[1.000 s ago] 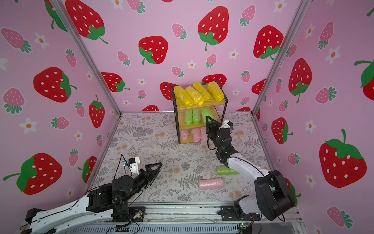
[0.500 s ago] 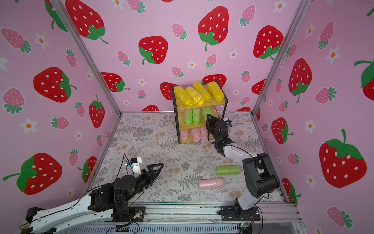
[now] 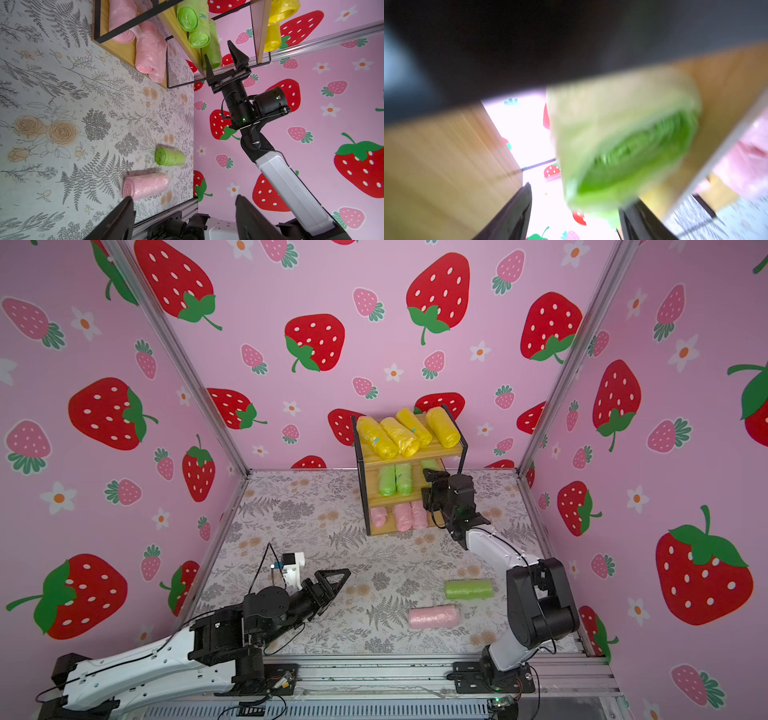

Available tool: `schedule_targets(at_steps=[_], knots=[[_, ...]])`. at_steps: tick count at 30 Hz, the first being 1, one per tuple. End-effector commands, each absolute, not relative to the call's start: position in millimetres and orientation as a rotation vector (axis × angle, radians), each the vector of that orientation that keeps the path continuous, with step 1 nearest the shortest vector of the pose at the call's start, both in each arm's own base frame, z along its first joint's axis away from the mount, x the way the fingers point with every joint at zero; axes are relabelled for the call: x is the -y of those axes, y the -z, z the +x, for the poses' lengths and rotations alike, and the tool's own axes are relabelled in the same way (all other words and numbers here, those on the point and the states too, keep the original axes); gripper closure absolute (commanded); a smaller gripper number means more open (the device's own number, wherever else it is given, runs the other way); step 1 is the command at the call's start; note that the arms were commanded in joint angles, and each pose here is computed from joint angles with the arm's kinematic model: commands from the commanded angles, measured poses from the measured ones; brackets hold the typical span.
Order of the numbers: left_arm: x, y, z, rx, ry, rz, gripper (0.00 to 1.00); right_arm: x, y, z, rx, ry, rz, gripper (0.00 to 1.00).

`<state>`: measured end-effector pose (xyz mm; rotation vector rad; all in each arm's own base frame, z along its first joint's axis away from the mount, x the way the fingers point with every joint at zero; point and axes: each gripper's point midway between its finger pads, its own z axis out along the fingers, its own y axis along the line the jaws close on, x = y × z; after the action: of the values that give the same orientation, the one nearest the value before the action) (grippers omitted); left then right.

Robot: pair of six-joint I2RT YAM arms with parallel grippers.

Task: Sort the rolls of trash bags by color and place them on the shelf
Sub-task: Place the roll of trash bags on the shelf.

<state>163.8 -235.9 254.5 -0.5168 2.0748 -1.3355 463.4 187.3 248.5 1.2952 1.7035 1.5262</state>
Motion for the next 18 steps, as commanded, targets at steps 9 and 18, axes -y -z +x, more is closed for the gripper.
schedule_targets(at_steps=[9, 18], knots=[[249, -232, 150, -2.256, 1.299, -0.51, 0.21, -196, -225, 350, -2.029, -1.655, 1.286, 0.3], [273, -206, 134, -2.416, 1.278, -0.462, 0.23, -185, -210, 268, -2.416, -1.472, 0.653, 0.29]])
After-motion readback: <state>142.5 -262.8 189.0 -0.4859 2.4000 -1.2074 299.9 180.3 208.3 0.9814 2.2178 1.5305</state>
